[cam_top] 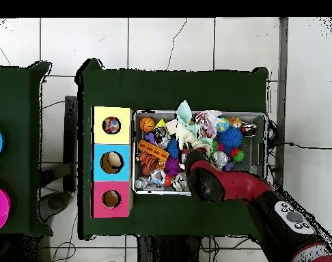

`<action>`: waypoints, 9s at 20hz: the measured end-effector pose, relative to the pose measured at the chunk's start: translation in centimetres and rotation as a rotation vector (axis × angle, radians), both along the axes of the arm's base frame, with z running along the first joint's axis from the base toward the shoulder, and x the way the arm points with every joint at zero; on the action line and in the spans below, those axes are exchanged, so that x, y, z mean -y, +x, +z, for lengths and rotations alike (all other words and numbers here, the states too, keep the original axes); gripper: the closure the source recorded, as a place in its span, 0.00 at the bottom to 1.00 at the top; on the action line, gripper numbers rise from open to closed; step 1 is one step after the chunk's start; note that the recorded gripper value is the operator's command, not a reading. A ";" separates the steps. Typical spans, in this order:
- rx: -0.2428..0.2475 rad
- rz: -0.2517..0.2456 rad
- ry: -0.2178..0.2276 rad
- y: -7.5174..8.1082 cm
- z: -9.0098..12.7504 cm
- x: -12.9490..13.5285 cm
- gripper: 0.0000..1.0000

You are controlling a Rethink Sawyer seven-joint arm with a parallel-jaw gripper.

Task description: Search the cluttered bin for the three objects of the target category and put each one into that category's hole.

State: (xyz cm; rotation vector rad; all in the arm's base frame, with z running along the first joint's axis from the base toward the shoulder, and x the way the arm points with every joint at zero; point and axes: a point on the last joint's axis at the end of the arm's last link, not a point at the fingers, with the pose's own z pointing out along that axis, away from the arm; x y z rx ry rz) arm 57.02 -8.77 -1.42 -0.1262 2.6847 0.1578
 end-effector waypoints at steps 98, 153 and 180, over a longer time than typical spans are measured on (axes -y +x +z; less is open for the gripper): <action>-0.557 -0.242 0.123 -4.2 4.4 -2.9 0.00; -0.257 -0.214 -0.117 3.6 12.0 5.9 0.00; -0.109 -0.107 -0.115 6.2 6.6 6.2 0.00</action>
